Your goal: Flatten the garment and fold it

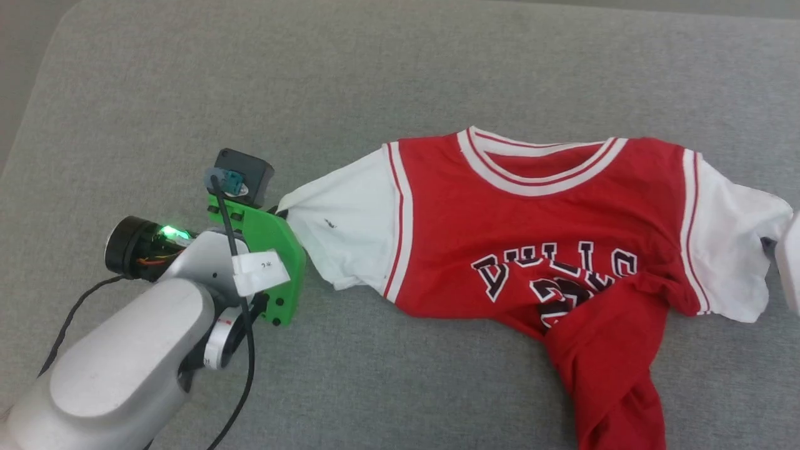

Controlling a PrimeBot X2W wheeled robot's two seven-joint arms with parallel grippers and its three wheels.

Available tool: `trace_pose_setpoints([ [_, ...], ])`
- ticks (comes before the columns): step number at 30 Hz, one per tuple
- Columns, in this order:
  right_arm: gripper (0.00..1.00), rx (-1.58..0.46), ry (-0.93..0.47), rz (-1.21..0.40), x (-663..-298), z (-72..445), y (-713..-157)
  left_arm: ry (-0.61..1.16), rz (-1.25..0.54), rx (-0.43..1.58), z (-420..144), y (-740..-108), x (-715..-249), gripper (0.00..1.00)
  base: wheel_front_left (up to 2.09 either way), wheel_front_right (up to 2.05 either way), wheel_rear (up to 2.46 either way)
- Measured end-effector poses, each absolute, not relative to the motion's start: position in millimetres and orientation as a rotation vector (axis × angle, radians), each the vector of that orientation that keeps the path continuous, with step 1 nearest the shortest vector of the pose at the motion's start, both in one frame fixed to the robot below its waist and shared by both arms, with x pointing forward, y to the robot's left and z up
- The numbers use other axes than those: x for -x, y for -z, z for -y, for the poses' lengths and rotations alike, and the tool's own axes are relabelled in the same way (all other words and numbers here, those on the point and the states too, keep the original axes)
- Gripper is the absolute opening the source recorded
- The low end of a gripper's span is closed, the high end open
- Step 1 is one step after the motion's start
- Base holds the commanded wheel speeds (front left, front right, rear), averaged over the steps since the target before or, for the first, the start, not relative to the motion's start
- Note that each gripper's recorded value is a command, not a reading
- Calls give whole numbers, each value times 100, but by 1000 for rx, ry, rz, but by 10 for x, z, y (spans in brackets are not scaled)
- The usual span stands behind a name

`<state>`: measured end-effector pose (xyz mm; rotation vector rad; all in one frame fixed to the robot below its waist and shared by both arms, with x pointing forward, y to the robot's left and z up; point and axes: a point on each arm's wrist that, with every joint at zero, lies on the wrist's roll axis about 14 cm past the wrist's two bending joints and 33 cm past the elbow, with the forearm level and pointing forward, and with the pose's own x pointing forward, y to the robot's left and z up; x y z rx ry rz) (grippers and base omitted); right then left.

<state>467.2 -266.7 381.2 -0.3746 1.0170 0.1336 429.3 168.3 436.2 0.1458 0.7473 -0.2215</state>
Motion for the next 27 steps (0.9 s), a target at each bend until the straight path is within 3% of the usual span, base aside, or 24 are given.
trace_pose_setpoints([
  [10, 100, 434, -206, -1021, -4834, 2544, -3643, 214, -786, -146, -1722, -4238, -4251, 0, 0, 0, 0],
  [11, 90, 442, -212, -1027, -4831, 2540, -3626, 213, -789, -146, -1725, -4229, -4248, 0, 0, 0, 0],
  [12, 0, 451, -223, -1032, -4829, 2522, -3610, 213, -793, -146, -1728, -4218, -4242, 0, 0, 0, 0],
  [21, 0, 423, -259, -941, -4855, 2442, -3740, 190, -765, -153, -1783, -4287, -4236, 0, 0, 0, 0],
  [27, 0, 362, -296, -719, -4989, 2295, -4298, 169, -676, -143, -1841, -4539, -4248, 0, 0, 0, 0],
])
